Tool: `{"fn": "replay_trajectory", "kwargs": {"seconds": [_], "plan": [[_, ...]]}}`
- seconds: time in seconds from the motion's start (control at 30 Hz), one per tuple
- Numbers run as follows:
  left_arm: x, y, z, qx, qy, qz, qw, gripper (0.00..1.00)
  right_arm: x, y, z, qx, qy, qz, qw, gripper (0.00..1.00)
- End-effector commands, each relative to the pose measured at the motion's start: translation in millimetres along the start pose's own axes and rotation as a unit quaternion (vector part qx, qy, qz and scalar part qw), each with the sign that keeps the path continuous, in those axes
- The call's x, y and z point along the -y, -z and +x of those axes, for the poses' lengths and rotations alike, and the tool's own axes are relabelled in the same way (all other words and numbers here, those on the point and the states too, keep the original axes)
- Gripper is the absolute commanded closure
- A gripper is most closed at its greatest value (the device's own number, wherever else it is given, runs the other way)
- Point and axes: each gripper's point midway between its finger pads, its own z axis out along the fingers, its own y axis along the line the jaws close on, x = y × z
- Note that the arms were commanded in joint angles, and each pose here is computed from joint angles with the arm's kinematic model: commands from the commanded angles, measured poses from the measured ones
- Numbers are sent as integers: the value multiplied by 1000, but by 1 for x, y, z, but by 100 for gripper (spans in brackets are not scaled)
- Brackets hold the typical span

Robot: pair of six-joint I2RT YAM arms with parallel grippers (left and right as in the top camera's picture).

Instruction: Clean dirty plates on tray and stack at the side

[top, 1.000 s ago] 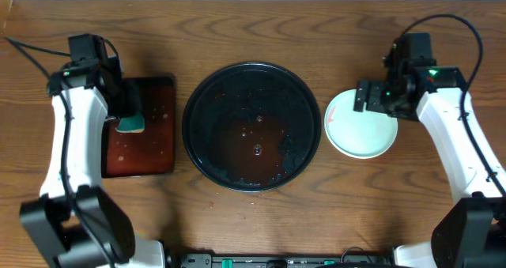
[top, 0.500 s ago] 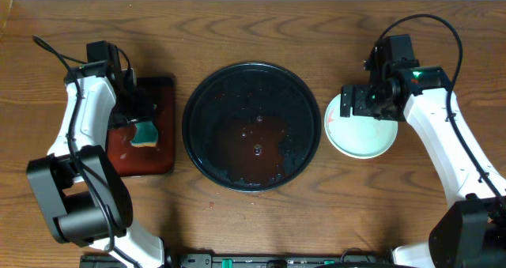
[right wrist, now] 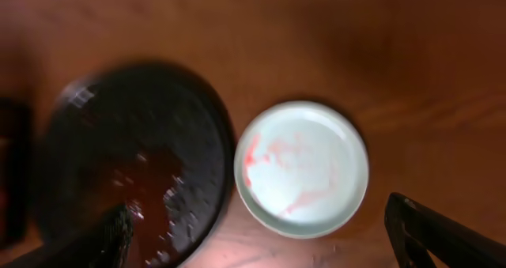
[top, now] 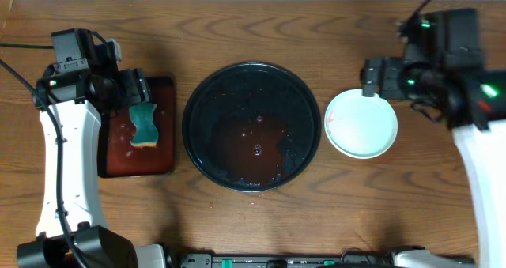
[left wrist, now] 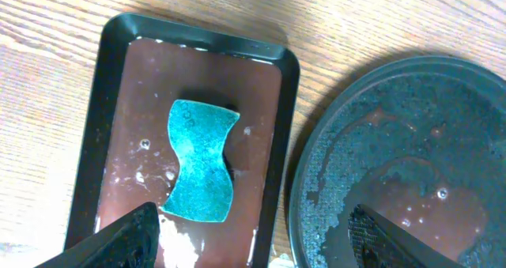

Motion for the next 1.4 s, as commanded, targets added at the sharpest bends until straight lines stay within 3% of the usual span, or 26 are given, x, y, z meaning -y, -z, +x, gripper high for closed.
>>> {"fn": "replay_trajectory", "kwargs": {"seconds": [0.0,0.3,0.57,0.83,1.17,1.37], "plan": [[2,-3,0,-6,10,8,1000,23,-5,50,-7,65,13,-17,998,1],[2,-3,0,-6,10,8,1000,23,-7,131,7,160,19,-36,986,1],[2,-3,0,-6,10,8,1000,23,19,145,36,163,21,24,986,1],[2,-3,0,-6,10,8,1000,23,34,82,41,263,47,22,964,1],[2,-3,0,-6,10,8,1000,22,41,8,107,401,64,-27,913,1],[2,-3,0,-6,10,8,1000,23,49,-26,139,431,66,-30,899,1]]}}
